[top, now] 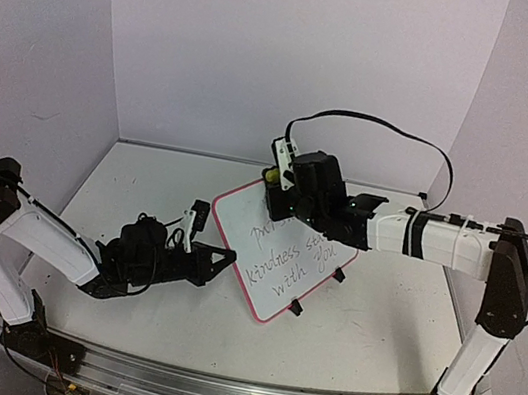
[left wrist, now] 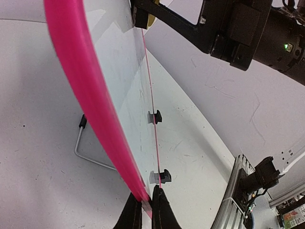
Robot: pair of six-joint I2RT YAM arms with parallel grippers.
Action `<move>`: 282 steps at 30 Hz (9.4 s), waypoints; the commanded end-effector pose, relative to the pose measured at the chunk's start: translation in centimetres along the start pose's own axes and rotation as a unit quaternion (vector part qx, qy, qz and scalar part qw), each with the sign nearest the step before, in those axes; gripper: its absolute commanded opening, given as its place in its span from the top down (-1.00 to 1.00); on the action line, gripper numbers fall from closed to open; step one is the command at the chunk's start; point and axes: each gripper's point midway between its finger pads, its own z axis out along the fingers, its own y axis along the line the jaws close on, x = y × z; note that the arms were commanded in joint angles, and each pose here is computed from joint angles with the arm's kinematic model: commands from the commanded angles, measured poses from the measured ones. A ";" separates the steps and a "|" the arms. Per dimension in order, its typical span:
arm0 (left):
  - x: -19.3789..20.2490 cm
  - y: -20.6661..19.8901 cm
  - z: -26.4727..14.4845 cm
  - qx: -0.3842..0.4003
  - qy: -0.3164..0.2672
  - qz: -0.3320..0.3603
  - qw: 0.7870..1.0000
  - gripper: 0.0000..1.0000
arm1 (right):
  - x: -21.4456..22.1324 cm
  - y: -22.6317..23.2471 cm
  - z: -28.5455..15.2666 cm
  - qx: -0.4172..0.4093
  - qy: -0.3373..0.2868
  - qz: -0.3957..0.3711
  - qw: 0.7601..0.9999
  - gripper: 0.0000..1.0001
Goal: Erase the whiteboard
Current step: Erase the whiteboard at the center of the board.
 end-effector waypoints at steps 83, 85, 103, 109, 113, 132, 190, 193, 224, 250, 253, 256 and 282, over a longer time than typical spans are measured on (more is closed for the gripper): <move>-0.2 -5.6 0.0 0.089 0.005 0.067 0.994 1.00 | 5.3 4.0 -0.6 -0.080 0.146 -0.097 0.981 1.00; -0.2 -5.6 0.1 0.089 0.006 0.069 0.994 1.00 | 5.0 4.5 -0.8 -0.096 0.150 -0.094 0.980 1.00; 0.1 -5.7 0.7 0.088 0.013 0.073 0.993 1.00 | 6.2 14.8 -4.8 -0.220 0.165 -0.129 0.953 1.00; 0.3 -5.5 0.6 0.085 0.015 0.073 0.994 1.00 | 6.5 12.5 -3.4 -0.162 0.167 -0.134 0.963 1.00; 0.3 -5.5 0.5 0.085 0.015 0.073 0.994 1.00 | 6.2 9.4 -2.1 -0.137 0.173 -0.109 0.969 1.00; 0.7 -6.3 0.0 0.097 0.017 0.085 0.991 1.00 | 5.9 0.3 2.0 -0.072 0.188 -0.071 0.977 1.00; -1.3 -4.8 0.6 -0.006 -0.036 0.072 0.997 0.90 | 0.4 -2.7 -7.4 -0.092 0.070 -0.015 0.993 1.00; -0.6 -5.8 0.8 0.020 -0.018 0.081 0.996 1.00 | 0.4 -2.7 -8.0 -0.095 0.068 -0.022 0.993 1.00; -0.7 -4.2 -0.1 -0.120 -0.048 0.038 0.991 1.00 | 0.6 -4.0 -11.1 -0.067 0.061 -0.039 0.995 1.00; -2.4 -7.8 -1.4 -0.155 -0.138 0.064 0.976 1.00 | -1.2 -7.5 -15.1 -0.002 0.009 0.030 1.000 1.00; -2.0 -8.5 -0.3 -0.152 -0.124 0.071 0.978 1.00 | -1.4 -7.9 -15.8 0.002 0.002 0.038 0.999 1.00; -1.1 -8.8 0.8 -0.148 -0.099 0.081 0.981 1.00 | -1.6 -8.1 -16.4 0.004 -0.001 0.041 0.999 1.00; 4.9 -11.3 3.7 0.027 0.136 0.075 0.988 1.00 | -1.7 -7.9 -18.2 -0.017 -0.010 0.030 0.999 1.00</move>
